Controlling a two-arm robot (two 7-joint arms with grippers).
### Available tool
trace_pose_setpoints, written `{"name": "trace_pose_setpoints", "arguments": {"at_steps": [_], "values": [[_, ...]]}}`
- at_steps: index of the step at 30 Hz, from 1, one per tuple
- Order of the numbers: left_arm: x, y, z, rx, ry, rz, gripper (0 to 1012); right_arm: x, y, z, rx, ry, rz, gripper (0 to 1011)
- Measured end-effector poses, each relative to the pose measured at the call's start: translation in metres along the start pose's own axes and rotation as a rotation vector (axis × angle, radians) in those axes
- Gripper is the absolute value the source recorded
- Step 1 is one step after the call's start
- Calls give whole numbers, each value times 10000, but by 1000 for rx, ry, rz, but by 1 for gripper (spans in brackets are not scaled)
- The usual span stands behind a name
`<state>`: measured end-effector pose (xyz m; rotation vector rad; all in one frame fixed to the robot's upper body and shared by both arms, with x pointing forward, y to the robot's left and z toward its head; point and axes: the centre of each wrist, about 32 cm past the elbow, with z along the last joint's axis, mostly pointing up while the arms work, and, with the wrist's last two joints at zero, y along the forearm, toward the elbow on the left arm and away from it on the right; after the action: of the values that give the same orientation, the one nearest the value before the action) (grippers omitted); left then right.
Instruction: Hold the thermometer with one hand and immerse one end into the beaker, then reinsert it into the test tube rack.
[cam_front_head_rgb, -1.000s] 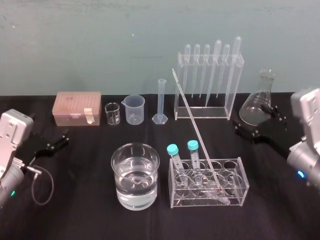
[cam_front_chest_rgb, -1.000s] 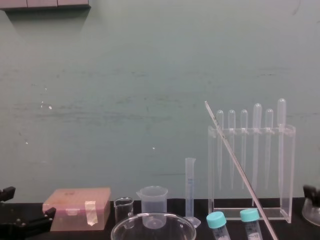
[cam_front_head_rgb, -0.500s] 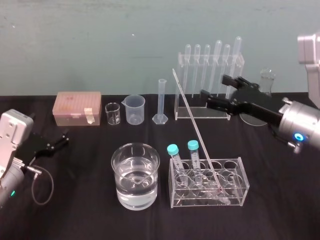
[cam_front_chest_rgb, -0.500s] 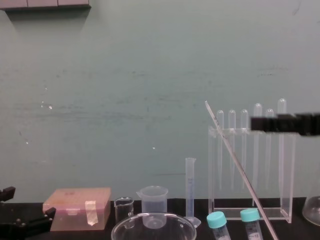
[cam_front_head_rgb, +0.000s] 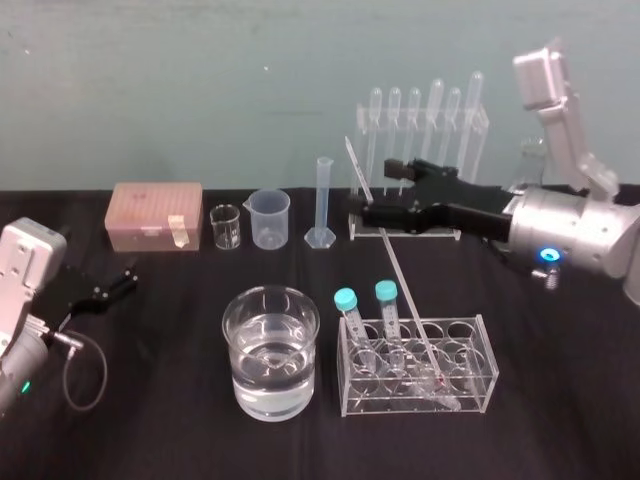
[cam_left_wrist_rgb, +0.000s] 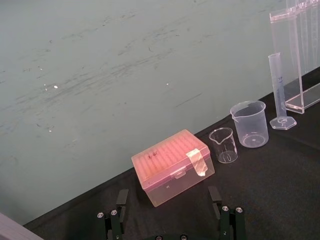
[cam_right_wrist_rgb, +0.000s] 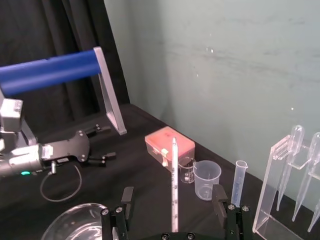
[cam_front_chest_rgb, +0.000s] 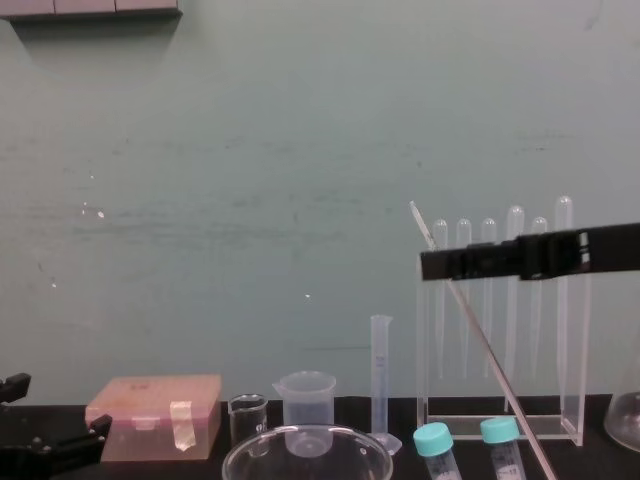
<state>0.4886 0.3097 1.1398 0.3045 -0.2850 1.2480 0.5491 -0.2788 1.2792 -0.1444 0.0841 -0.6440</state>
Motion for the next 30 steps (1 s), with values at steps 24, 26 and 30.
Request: {"name": "trace_pose_setpoints", "arguments": {"at_steps": [24, 26, 30], "values": [[0, 0, 0, 0, 0, 0, 1008, 37, 212, -20, -63, -13, 10, 1003], [0, 0, 0, 0, 0, 0, 1008, 37, 212, -20, -63, -13, 10, 1003], [0, 0, 0, 0, 0, 0, 1008, 36, 213, -19, -62, -13, 10, 964]]}}
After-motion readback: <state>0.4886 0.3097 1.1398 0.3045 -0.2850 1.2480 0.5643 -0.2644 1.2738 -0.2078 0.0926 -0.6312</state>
